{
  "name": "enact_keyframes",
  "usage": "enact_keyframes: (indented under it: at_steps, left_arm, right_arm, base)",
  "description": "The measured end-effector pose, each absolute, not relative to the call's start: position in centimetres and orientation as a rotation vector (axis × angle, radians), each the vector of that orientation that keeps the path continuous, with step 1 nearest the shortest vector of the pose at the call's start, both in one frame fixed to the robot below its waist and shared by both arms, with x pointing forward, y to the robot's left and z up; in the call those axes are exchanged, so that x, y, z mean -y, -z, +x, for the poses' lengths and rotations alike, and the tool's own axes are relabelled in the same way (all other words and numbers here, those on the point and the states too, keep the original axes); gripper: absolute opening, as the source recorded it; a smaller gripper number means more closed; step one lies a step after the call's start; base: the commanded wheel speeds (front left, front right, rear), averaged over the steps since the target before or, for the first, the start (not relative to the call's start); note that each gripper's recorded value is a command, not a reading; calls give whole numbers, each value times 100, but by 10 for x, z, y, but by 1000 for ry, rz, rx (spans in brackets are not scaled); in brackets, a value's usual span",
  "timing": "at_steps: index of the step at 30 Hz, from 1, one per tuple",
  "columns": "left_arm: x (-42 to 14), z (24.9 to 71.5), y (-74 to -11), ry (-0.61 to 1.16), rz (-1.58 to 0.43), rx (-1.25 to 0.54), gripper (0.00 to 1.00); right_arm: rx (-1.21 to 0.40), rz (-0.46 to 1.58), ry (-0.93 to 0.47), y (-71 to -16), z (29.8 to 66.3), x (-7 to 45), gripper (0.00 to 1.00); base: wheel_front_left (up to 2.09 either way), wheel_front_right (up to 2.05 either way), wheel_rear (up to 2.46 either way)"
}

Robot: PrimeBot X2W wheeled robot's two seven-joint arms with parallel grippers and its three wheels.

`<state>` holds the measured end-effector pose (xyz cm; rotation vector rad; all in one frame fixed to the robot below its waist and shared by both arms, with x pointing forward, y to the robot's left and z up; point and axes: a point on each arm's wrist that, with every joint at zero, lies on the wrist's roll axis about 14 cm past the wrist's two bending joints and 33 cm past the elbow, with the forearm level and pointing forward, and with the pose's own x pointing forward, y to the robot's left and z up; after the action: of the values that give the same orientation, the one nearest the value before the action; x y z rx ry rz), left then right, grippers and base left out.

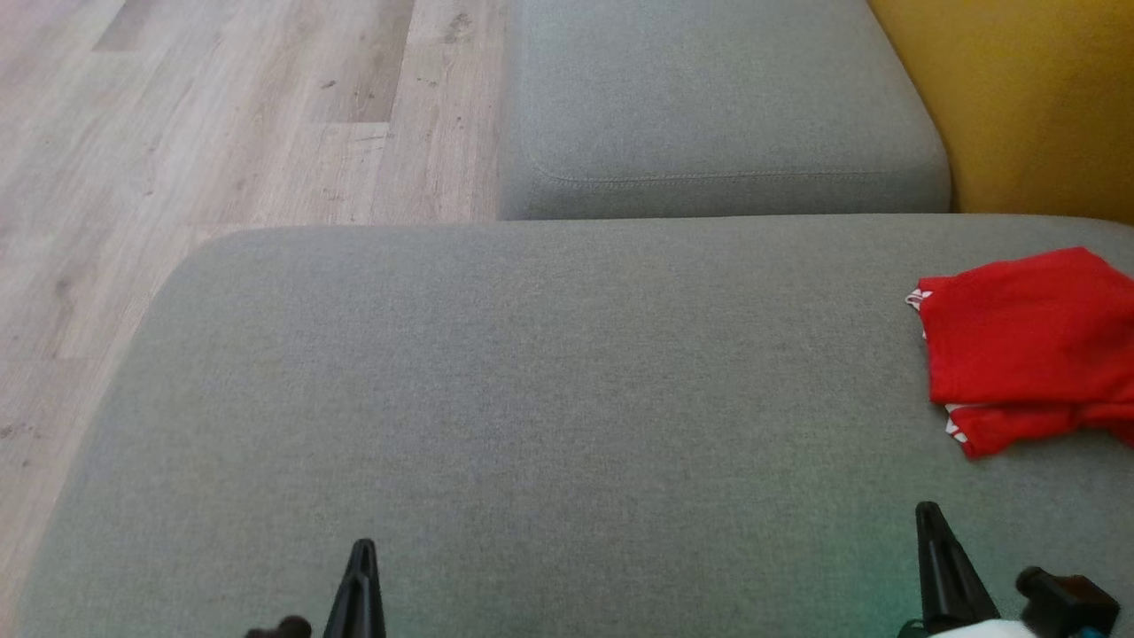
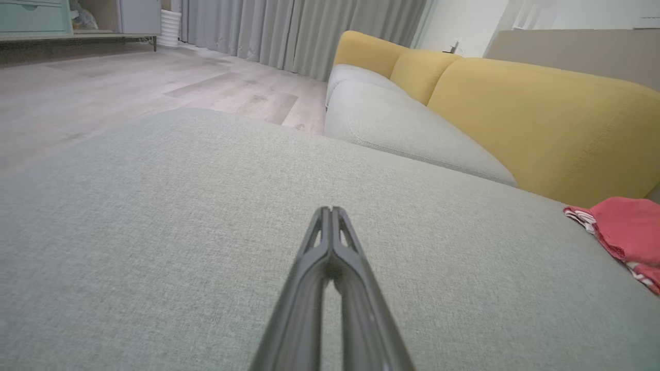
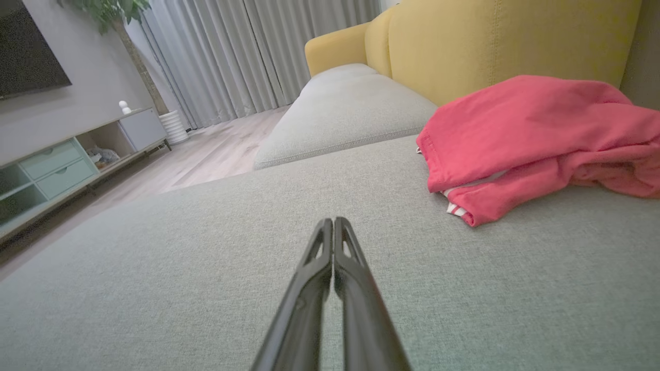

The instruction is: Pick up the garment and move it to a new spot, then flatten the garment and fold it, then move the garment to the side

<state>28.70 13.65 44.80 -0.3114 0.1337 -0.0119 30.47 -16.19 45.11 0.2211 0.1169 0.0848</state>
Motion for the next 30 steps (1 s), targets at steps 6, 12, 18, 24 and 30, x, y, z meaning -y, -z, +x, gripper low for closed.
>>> enact_keyframes:
  at_steps: [6, 12, 18, 24, 30]
  left_arm:
    - [-140, 294, -450, 1, -378, -142, 0]
    - [-141, 296, -446, -9, -447, -167, 0]
    - [-146, 302, -446, -26, -526, -174, 0]
    - [-148, 306, -446, -34, -595, -185, 0]
    - [-153, 310, -446, -52, -661, -192, 0]
  right_arm:
    - [-133, 292, -59, -448, 305, 166, 0]
    - [-123, 364, -38, -452, 312, 169, 0]
    - [-133, 447, -7, -451, 315, 175, 0]
    - [-145, 519, 14, -449, 317, 178, 0]
    - [-135, 592, 28, -453, 324, 181, 0]
  base:
    - [0, 0, 0]
    - [0, 0, 0]
    - [0, 0, 0]
    - [0, 0, 0]
    - [0, 0, 0]
